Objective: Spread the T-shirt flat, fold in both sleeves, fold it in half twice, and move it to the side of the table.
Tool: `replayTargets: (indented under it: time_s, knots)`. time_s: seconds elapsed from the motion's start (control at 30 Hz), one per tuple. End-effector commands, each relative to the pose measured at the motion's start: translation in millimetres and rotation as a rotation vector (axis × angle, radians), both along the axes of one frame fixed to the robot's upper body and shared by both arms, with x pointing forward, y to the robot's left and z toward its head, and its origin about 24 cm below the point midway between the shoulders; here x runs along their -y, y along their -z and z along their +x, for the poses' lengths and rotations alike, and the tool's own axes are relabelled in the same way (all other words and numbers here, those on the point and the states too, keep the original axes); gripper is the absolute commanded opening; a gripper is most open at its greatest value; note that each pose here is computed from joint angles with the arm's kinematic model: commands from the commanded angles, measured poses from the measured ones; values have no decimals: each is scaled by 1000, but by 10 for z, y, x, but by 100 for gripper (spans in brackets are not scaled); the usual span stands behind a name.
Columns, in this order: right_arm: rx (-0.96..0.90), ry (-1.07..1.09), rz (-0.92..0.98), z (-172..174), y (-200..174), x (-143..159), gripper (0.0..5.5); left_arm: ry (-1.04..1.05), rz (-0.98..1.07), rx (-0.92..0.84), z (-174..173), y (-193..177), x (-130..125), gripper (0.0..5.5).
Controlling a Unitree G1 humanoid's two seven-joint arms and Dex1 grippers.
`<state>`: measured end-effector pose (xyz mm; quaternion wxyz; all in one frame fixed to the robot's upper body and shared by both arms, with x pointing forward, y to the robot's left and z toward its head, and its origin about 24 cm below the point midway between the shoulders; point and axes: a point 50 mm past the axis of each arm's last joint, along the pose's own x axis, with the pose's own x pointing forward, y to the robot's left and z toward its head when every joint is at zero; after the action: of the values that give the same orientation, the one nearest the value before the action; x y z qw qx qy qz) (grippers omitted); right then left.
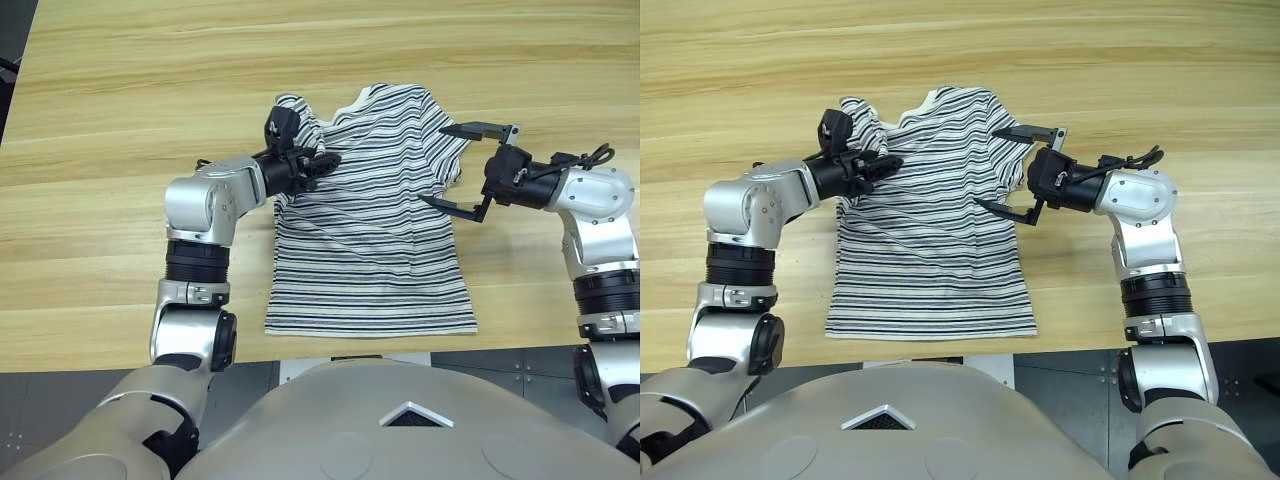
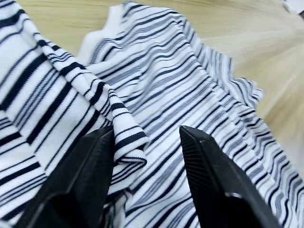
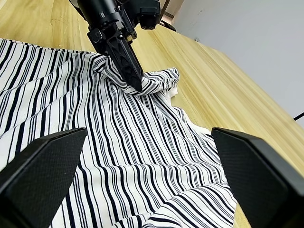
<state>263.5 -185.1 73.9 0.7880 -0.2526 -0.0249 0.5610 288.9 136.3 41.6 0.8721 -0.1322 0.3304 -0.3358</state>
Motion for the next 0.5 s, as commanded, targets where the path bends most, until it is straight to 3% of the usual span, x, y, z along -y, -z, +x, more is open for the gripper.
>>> replayTargets:
  time_s: [0.03,0.17,0.43,0.5]
  knots:
    - [17,-12,2,30,-36,-37,486,38,-37,-49,-86,69,82,292]
    - [18,-12,4,32,-36,-39,486,50,-66,-96,-144,189,174,351]
    - [15,-16,3,40,-32,-46,486,47,-83,-68,-121,175,197,351]
    - [16,-13,4,29,-29,-37,486,48,-105,-53,-114,143,205,380]
